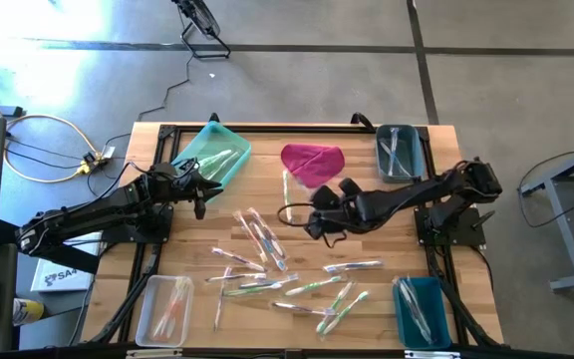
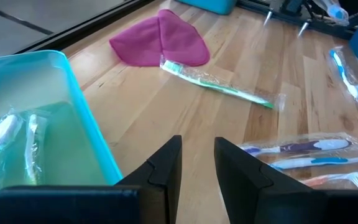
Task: Pick & Place Toothbrushes
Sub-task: Put the blue toothbrush to the light blue bin
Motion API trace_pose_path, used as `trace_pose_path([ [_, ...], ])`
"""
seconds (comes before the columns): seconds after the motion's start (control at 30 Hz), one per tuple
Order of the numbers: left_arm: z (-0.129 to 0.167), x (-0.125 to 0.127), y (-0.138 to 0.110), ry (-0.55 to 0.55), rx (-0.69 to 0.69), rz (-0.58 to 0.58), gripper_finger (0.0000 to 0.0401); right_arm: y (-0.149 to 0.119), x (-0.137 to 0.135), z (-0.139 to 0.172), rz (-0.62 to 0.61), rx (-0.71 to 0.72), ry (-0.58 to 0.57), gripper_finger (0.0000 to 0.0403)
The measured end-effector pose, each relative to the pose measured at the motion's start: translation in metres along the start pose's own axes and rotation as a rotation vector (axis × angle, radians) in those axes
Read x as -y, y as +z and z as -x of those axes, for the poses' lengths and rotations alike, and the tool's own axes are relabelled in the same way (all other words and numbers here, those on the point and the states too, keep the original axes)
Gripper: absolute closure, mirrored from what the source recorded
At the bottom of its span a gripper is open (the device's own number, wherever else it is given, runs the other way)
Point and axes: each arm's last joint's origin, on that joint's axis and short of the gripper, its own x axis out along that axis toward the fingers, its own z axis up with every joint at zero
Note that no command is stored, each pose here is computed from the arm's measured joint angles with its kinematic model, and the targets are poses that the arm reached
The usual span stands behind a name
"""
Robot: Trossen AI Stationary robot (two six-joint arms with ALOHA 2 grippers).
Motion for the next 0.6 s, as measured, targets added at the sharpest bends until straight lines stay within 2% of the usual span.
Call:
trace_pose_path([
  [0.17, 0.000, 0.000, 0.000, 0.002, 0.000, 0.000, 0.0308, -0.002, 0.002, 0.000, -0.007, -0.008, -0.022, 0.0392],
  [0.33, 0.000, 0.000, 0.000, 0.002, 0.000, 0.000, 0.0308, 0.006, 0.010, -0.007, 0.055, -0.013, -0.051, 0.0392],
  [0.6, 0.000, 0.000, 0.000, 0.002, 0.000, 0.000, 0.0308, 0.025, 0.049, -0.035, 0.120, -0.144, -0.108, 0.0392],
])
